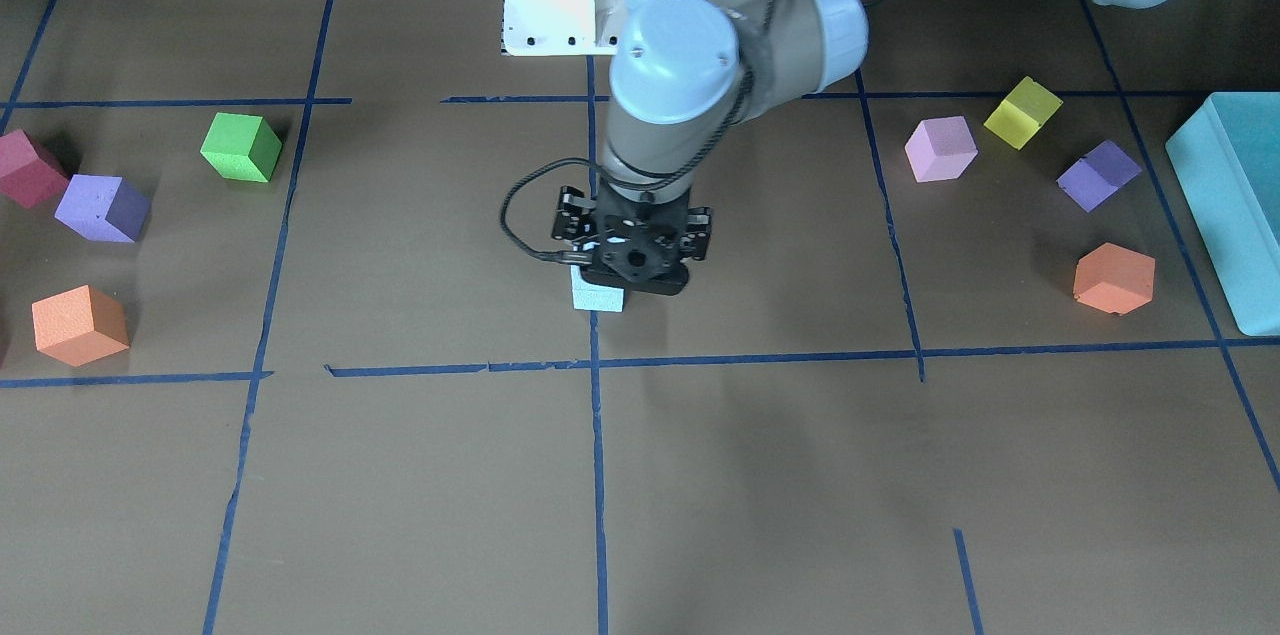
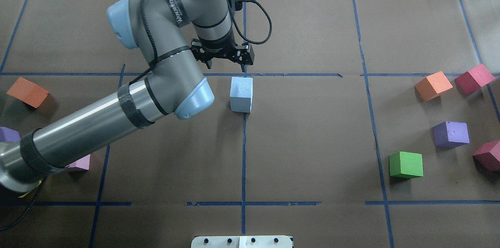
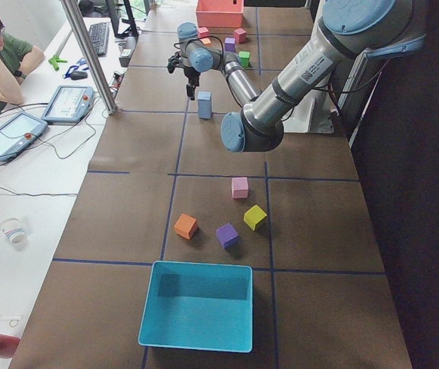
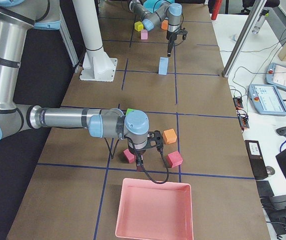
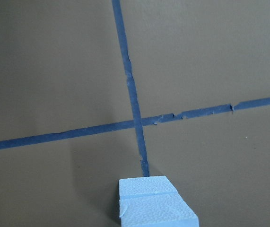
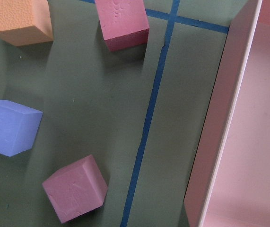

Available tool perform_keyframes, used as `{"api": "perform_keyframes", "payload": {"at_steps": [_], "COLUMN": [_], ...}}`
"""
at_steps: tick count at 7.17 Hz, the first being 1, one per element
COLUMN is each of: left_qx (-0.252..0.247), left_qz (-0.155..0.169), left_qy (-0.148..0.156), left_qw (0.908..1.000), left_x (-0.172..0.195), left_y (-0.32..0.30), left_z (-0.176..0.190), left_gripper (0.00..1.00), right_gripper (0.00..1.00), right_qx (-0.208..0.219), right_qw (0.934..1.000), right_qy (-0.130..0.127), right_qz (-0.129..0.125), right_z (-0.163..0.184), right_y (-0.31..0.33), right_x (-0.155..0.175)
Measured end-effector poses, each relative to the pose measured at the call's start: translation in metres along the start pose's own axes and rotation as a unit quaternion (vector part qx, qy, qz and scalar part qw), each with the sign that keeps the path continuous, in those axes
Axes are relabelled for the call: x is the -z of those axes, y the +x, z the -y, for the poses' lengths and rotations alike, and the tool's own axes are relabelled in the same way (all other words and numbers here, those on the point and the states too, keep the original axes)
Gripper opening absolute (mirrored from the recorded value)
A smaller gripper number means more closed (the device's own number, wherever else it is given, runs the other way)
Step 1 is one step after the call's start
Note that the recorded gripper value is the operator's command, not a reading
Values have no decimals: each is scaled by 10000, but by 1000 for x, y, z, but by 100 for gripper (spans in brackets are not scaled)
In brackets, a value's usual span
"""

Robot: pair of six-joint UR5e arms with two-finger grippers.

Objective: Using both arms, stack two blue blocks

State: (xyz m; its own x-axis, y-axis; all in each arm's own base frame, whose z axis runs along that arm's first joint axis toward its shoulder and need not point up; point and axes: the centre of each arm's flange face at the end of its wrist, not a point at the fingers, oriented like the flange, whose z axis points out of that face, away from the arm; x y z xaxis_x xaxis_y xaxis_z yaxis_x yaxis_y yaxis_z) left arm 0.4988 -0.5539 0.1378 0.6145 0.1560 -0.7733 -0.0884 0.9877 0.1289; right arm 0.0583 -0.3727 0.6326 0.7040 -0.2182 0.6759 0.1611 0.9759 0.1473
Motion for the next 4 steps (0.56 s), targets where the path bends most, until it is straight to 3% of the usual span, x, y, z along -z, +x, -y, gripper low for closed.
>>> {"api": "perform_keyframes", "payload": {"at_steps": [2, 4], "left_qx": [-431, -973], "left_qz": [169, 245], "left_qy": [61, -84], "left_qw": [9989, 9949], "left_x": [10, 43], "left_y": [-112, -295], "left_z": [-14, -44], "left_gripper": [100, 100], "right_gripper": [100, 100], "right_qx": [-65, -238], "right_qw": [10000, 9997], "right_qy": [-4, -19], "right_qz": [3, -8], "right_z": [0, 1], "right_y": [0, 1], "right_x": [0, -2]}}
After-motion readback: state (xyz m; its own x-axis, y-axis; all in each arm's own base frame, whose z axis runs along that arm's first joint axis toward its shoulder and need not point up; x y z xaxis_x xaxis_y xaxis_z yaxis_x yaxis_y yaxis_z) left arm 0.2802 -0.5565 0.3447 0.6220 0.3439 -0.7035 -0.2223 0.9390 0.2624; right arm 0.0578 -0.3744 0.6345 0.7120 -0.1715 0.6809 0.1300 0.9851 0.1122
